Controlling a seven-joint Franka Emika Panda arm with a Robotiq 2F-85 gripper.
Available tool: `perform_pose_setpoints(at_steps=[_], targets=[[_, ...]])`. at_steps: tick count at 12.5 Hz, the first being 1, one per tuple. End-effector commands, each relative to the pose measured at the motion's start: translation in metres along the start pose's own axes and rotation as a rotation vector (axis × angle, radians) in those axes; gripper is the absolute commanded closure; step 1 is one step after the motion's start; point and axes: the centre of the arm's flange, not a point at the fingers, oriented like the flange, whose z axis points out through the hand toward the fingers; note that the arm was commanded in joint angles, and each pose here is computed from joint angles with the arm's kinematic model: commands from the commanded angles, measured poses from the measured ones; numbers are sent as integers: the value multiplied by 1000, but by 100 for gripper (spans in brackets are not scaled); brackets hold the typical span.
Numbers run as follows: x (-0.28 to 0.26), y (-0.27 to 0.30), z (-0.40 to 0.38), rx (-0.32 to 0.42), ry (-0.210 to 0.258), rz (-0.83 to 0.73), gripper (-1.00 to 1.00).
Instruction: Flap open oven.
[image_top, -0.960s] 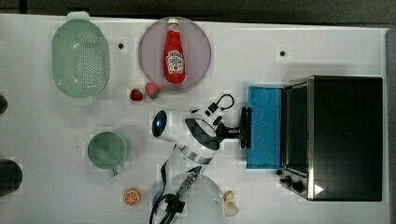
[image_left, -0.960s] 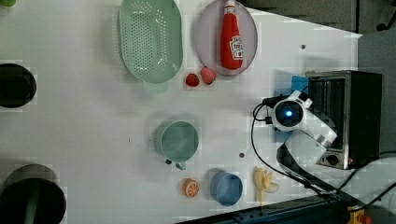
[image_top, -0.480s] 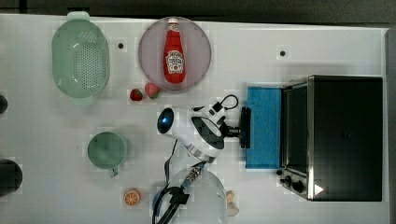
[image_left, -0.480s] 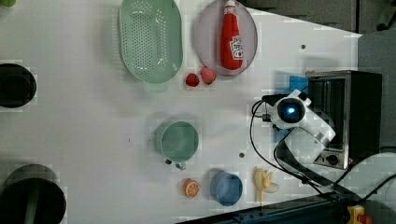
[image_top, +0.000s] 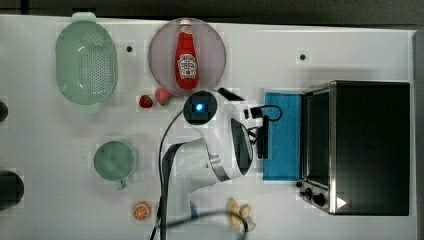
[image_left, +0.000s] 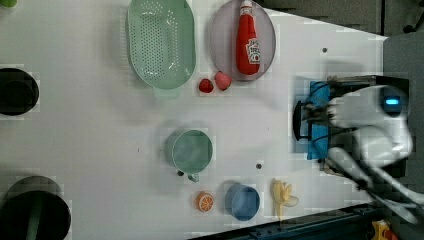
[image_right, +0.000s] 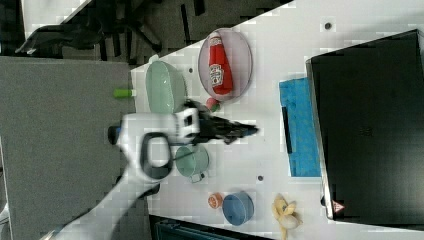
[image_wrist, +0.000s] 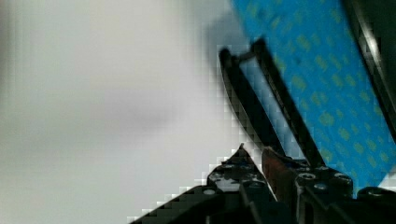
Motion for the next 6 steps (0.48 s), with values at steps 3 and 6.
perform_pose_setpoints(at_steps=[3,6], targets=[[30,90,-173,234,25,305,65],[16,129,-249,305,-91,375,65]])
